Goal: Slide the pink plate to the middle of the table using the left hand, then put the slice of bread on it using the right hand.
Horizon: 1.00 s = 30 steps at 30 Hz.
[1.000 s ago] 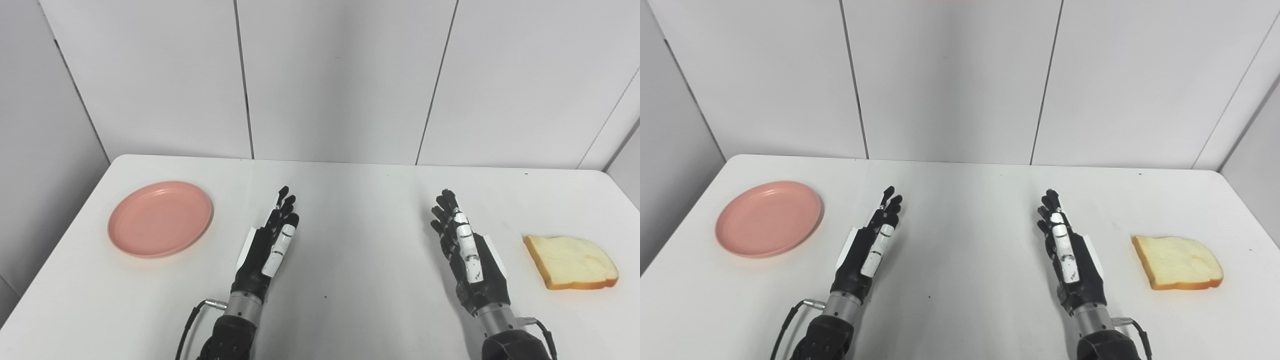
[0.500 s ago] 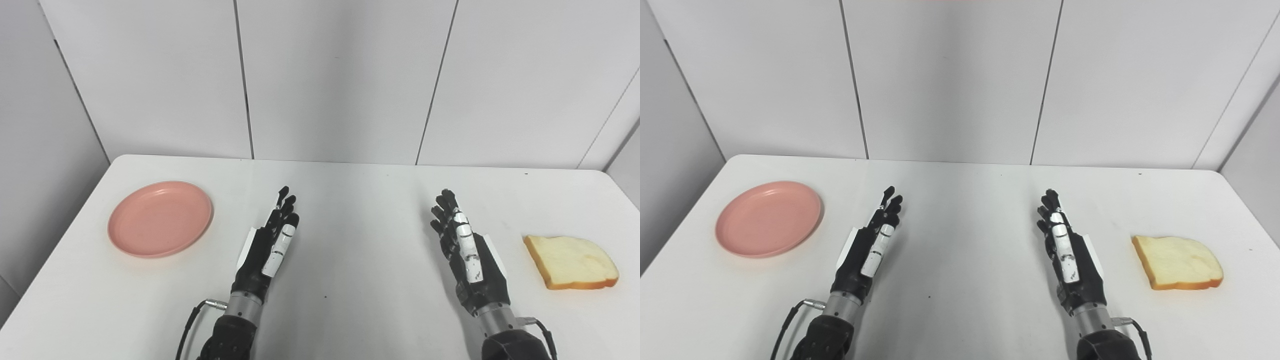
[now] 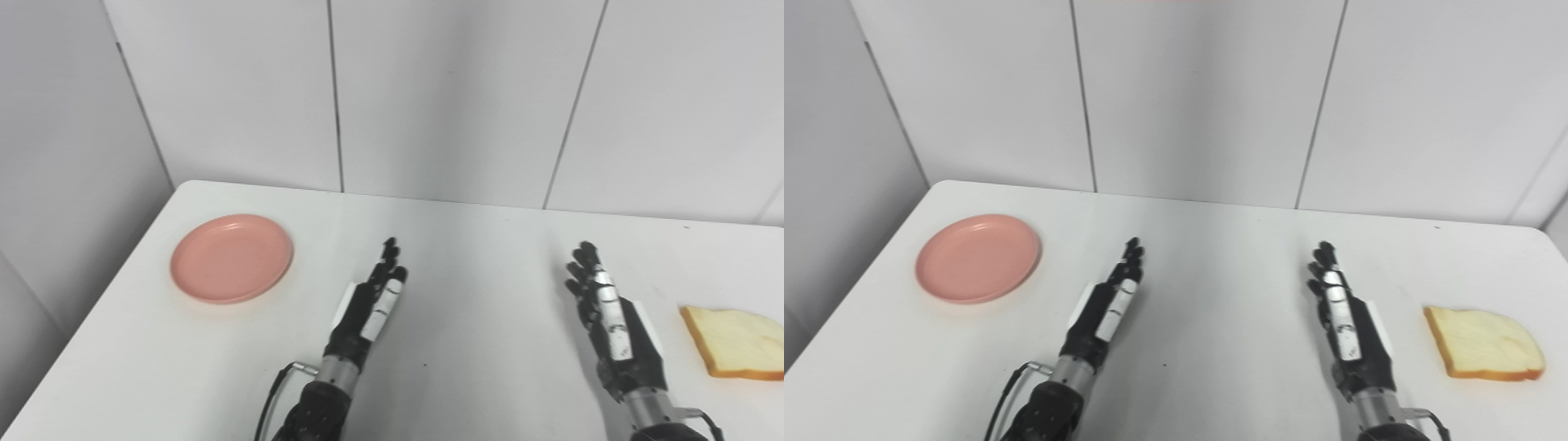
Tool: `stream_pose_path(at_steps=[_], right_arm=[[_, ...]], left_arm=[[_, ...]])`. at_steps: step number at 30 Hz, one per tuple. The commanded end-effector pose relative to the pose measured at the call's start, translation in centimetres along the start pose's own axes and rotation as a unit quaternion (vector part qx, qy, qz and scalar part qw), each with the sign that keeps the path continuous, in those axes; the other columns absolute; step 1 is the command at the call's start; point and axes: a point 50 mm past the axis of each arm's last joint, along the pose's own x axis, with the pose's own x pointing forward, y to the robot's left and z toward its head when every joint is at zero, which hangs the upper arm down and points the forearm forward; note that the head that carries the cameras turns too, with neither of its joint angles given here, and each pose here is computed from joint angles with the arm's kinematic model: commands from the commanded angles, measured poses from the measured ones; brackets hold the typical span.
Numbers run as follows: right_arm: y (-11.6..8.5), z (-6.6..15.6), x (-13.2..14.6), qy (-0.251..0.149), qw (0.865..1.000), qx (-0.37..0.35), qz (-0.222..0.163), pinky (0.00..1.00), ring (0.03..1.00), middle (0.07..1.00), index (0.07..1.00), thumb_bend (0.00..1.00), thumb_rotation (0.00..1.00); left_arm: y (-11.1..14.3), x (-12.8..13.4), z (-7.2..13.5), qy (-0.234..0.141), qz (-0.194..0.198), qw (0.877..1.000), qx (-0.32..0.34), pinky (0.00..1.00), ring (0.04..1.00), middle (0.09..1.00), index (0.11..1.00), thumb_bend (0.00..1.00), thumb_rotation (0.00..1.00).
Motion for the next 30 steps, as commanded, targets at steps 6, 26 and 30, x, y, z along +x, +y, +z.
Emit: stream_pose_path(at_steps=[6,26,30], right_arm=[[0.2,1.9,0.7,-0.033,0.999,0.009,0.012,1.0,1.0,1.0,1.0,0.25,1.0],[0.9,3.0,0.5,-0.032,0.999,0.01,0.012,1.0,1.0,1.0,1.0,0.16,1.0],[0.9,3.0,0.5,-0.034,0.999,0.005,0.01,1.0,1.0,1.0,1.0,0.15,1.0]], left_arm=[[-0.6,1.2,1.1,-0.042,-0.006,0.999,-0.015,1.0,1.0,1.0,1.0,0.67,1.0],[-0.6,1.3,1.8,-0.044,-0.005,0.999,-0.019,1.0,1.0,1.0,1.0,0.67,1.0],[0.0,1.2,3.1,-0.058,-0.002,0.998,0.029,0.98,0.997,0.999,1.0,0.64,1.0]])
